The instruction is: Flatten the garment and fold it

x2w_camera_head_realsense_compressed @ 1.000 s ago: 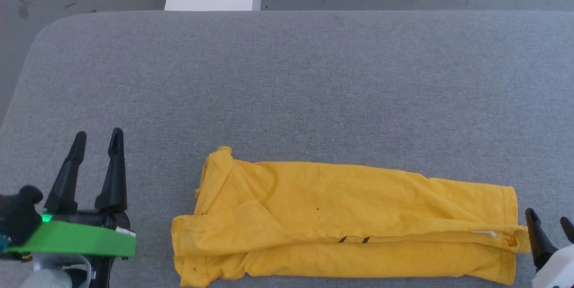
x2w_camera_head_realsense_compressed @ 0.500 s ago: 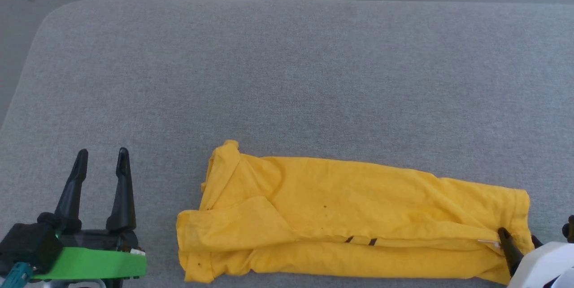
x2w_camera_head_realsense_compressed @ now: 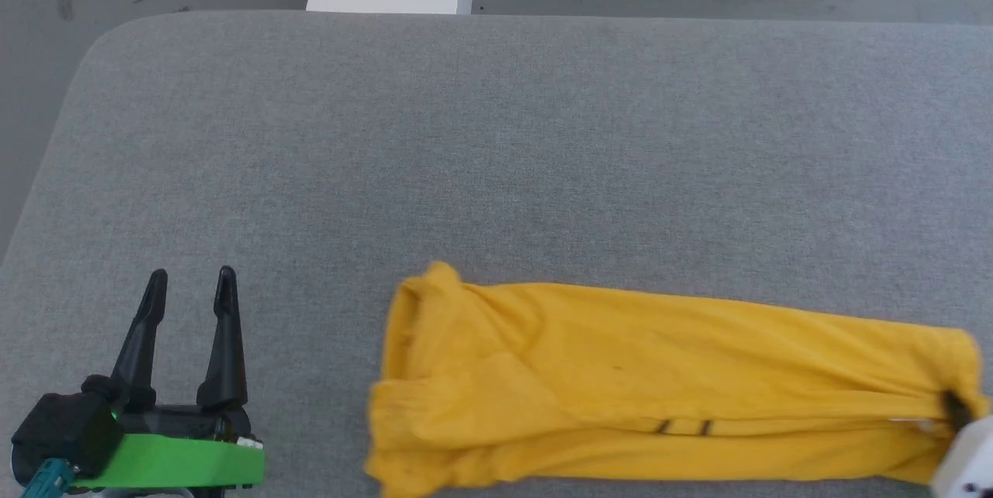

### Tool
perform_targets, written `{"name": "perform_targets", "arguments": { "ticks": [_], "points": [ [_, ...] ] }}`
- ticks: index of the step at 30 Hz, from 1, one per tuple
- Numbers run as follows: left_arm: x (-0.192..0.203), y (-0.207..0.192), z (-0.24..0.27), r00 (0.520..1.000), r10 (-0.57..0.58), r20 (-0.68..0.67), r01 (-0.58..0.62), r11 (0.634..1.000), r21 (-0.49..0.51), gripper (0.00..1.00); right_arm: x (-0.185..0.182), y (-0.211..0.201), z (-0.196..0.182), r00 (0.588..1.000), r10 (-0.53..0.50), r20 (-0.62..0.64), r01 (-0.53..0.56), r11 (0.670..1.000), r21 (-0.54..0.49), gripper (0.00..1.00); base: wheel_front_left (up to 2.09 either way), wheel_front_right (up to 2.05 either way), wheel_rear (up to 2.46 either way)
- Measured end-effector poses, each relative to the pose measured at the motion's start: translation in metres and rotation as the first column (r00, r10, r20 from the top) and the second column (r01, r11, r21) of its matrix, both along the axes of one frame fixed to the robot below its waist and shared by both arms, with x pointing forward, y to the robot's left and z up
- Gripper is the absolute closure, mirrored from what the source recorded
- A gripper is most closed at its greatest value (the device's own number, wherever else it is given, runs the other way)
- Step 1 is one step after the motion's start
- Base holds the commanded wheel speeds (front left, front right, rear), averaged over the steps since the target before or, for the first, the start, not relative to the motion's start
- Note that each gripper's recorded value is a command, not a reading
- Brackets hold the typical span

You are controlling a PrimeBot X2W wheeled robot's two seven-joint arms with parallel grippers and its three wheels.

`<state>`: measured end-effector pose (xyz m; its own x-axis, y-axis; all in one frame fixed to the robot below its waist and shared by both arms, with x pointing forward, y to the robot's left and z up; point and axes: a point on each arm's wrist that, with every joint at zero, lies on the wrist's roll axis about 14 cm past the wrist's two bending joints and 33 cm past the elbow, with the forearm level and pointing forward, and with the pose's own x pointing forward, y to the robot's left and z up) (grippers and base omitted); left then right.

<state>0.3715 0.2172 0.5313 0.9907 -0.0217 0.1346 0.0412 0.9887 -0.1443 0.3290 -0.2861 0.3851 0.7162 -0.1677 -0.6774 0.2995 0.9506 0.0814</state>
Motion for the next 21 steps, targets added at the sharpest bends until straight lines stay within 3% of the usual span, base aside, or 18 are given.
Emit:
{"name": "perform_targets", "arguments": {
  "ticks": [6,9,16,21],
  "points": [
    [-0.004,-0.002,-0.001,1.0,-0.011,-0.002,0.011,1.0,-0.006,0.0,-0.009,-0.066,0.029,0.993,-0.108,0.041,0.113,0.981,-0.155,1.0,0.0,0.0,0.0],
    [-0.007,-0.002,-0.005,1.0,-0.014,-0.013,0.014,1.0,-0.01,0.0,-0.008,-0.07,0.037,0.992,-0.108,0.058,0.117,0.979,-0.169,1.0,0.0,0.0,0.0],
    [-0.011,-0.007,-0.006,1.0,-0.026,-0.016,0.026,0.999,-0.025,0.0,0.005,-0.006,0.041,0.997,0.059,0.052,-0.056,0.997,-0.047,1.0,0.0,0.0,0.0],
    [-0.014,-0.011,-0.006,0.999,-0.035,-0.014,0.035,0.999,-0.036,0.0,0.012,0.065,0.047,0.968,0.244,0.06,-0.248,0.966,0.072,1.0,0.0,0.0,0.0]
  ]
}}
